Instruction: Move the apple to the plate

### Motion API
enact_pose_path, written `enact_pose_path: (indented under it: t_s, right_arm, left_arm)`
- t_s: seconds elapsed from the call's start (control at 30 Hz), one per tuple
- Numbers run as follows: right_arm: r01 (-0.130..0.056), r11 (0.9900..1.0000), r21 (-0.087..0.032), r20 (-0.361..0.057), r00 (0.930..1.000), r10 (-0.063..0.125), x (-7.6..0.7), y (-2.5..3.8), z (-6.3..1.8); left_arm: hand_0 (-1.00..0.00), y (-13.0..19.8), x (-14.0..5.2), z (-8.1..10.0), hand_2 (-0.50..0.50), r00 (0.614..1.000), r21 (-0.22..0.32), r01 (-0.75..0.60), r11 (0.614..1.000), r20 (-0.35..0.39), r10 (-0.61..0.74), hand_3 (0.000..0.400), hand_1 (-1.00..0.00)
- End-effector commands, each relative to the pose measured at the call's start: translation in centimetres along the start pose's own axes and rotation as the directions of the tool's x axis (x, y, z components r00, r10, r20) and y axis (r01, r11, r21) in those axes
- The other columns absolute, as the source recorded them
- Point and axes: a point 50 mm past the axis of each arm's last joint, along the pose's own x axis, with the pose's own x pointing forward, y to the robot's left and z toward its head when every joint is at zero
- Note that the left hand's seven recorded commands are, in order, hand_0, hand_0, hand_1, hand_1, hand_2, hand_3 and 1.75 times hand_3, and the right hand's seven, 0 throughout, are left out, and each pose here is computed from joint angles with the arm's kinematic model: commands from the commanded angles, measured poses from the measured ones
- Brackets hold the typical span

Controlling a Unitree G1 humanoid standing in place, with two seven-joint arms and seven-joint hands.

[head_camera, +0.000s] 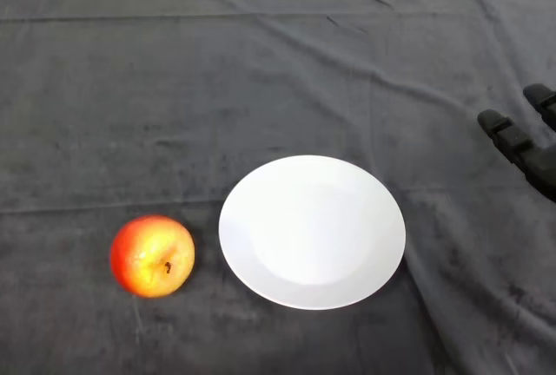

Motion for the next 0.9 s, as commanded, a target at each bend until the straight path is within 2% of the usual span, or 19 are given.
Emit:
enact_pose_path:
  t_s: [0.03,0.4,0.67,0.8,0.9]
  right_arm:
    - [-0.055,0.9981,-0.028,0.047,0.9973,0.057,0.13,1.62,1.79]
    - [-0.055,0.9981,-0.028,0.047,0.9973,0.057,0.13,1.62,1.79]
    - [-0.055,0.9981,-0.028,0.047,0.9973,0.057,0.13,1.62,1.79]
    - [-0.055,0.9981,-0.028,0.047,0.9973,0.057,0.13,1.62,1.79]
    - [-0.055,0.9981,-0.028,0.047,0.9973,0.056,0.13,1.62,1.78]
  left_arm:
    - [0.00,0.7,0.0,0.5,0.00,0.998,0.074,0.032,0.997,0.043,-0.035,0.000,0.00]
    - [0.00,0.6,-0.2,0.8,0.00,0.991,0.115,0.090,0.989,0.084,-0.100,0.000,0.00]
    - [0.00,0.3,-0.3,0.9,0.00,0.980,0.173,0.159,0.972,0.092,-0.176,0.000,0.00]
    - [0.00,-4.9,0.8,4.1,0.00,0.954,0.212,0.235,0.949,0.135,-0.266,0.000,0.00]
    - [0.00,-8.5,0.6,6.2,0.00,0.920,0.250,0.300,0.921,0.178,-0.348,0.000,0.00]
